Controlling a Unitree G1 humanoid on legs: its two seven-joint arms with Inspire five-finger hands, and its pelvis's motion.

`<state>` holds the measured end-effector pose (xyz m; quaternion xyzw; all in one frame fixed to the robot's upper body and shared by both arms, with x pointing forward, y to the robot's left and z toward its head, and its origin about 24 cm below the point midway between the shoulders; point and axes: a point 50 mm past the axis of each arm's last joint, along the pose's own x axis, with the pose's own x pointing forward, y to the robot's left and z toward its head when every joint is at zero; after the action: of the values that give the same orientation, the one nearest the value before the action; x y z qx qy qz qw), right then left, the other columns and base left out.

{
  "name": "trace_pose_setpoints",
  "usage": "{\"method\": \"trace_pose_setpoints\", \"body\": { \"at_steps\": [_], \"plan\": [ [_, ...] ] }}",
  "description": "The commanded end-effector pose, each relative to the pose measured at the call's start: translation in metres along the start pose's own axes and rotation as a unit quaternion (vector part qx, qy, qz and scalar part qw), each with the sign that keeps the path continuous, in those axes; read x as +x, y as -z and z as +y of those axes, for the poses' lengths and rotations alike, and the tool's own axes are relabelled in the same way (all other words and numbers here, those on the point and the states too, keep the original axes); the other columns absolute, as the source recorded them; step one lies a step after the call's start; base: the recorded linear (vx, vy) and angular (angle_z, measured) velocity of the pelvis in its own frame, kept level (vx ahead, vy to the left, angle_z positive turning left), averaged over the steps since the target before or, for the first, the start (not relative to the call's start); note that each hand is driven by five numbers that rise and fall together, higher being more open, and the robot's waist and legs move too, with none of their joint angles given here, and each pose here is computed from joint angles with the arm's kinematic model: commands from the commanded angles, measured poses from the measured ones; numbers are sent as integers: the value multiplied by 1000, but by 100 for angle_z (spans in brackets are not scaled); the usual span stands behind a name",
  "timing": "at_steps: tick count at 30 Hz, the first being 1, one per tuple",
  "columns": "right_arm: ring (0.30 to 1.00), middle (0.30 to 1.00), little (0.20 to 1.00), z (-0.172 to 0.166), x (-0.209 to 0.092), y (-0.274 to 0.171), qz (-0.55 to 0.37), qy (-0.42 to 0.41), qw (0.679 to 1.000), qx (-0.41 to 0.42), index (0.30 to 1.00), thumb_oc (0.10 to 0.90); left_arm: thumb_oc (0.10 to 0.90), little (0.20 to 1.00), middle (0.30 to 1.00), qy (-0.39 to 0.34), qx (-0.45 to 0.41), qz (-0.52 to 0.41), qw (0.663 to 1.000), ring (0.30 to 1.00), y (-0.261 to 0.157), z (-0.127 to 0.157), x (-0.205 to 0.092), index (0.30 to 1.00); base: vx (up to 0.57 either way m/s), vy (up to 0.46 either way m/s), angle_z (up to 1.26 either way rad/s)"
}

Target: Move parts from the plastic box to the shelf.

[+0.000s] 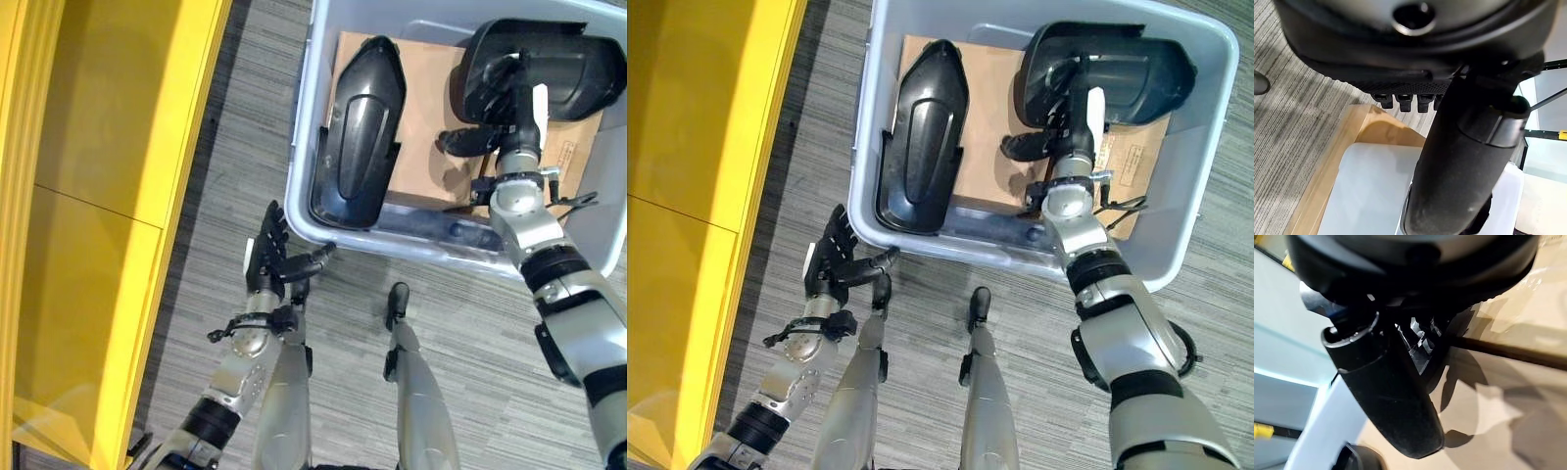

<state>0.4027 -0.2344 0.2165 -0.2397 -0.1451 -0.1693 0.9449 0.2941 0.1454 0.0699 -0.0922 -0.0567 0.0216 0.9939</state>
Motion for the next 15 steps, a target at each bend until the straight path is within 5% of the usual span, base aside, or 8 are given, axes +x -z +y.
{"method": "trace_pose_setpoints", "body": {
  "at_steps": [1, 7, 15],
  "plan": [
    [1000, 1000, 1000, -17, -9, 39, 55, -24, 989, -132, 1000, 900, 900, 1000, 1000, 4, -4, -88, 996, 1000, -33, 0, 4, 1000, 0, 0, 0],
    [1000, 1000, 1000, -42, -18, 63, 74, -65, 963, -252, 1000, 900, 900, 1000, 1000, 3, 0, -92, 996, 1000, -33, 6, 2, 1000, -2, 7, 1],
    [1000, 1000, 1000, -94, -24, 81, 105, -90, 888, -438, 1000, 900, 900, 1000, 1000, 8, 4, -101, 995, 1000, -36, 13, 0, 1000, -5, -1, 1]
  ]
}}
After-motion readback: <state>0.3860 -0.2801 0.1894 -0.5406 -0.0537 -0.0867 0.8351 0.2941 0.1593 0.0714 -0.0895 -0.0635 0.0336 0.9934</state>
